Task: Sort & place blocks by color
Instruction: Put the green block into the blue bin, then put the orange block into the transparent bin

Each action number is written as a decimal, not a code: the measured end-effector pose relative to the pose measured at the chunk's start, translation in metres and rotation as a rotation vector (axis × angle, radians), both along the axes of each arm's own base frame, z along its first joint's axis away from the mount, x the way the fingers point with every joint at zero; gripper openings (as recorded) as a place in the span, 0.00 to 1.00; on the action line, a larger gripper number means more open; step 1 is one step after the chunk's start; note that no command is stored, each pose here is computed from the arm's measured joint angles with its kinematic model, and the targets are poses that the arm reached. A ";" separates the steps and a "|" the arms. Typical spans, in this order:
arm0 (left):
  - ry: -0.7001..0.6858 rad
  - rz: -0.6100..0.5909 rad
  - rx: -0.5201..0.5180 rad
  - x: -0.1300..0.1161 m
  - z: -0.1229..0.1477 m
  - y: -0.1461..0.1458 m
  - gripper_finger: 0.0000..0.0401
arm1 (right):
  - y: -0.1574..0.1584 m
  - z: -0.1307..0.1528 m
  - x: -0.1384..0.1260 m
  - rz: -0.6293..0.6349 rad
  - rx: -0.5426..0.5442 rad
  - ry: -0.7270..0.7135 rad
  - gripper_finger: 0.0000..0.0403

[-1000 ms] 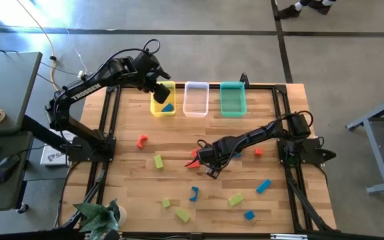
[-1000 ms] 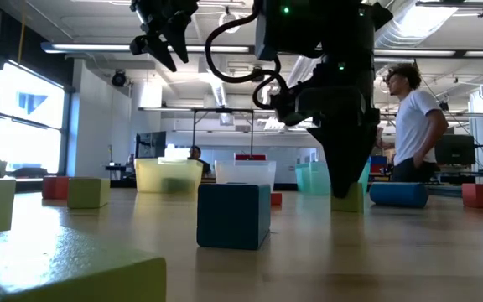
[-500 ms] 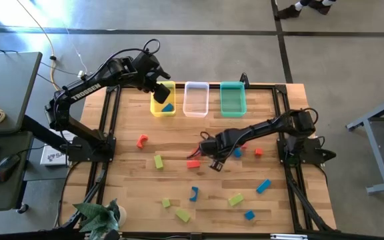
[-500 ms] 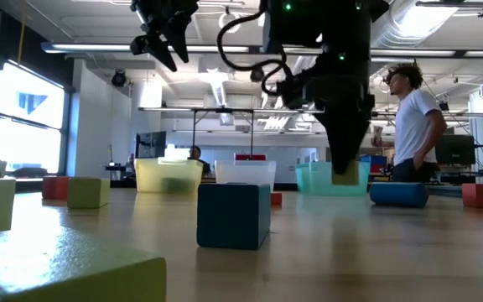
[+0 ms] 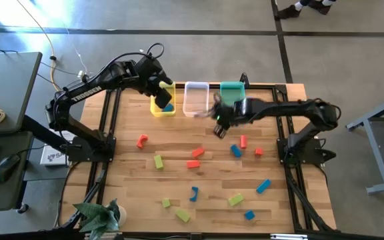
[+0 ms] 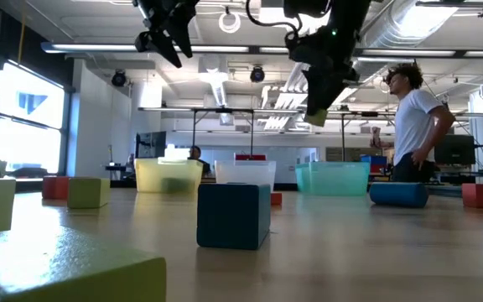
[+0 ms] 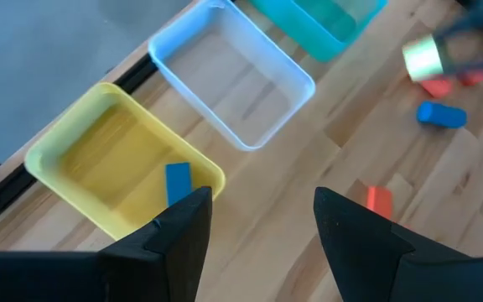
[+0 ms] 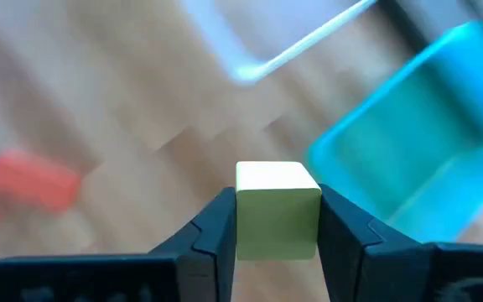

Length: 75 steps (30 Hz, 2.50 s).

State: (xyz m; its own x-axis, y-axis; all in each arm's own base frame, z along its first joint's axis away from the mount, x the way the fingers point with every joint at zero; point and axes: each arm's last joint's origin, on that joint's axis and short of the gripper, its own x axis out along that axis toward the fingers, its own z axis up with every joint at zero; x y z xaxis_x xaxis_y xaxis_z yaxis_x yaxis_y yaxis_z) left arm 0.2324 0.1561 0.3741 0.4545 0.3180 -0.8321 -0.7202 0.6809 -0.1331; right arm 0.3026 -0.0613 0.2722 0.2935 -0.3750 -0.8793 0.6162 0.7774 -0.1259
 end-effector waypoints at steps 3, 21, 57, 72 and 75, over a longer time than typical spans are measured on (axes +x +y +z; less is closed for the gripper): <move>0.001 -0.034 0.000 0.005 0.000 -0.008 0.50 | -0.024 0.009 -0.008 -0.051 -0.068 -0.025 0.25; -0.005 0.064 -0.125 0.012 -0.003 -0.030 0.50 | -0.135 -0.040 -0.021 -0.067 -0.010 0.116 0.25; 0.006 0.022 -0.102 0.018 -0.003 -0.043 0.50 | -0.154 -0.076 -0.027 -0.062 0.118 0.234 0.47; 0.009 -0.014 -0.093 0.023 -0.005 -0.042 0.61 | -0.138 -0.021 -0.047 -0.221 0.088 0.054 0.47; -0.019 -0.037 -0.081 0.035 -0.009 -0.043 0.61 | -0.132 -0.005 -0.053 -0.262 0.090 -0.016 0.47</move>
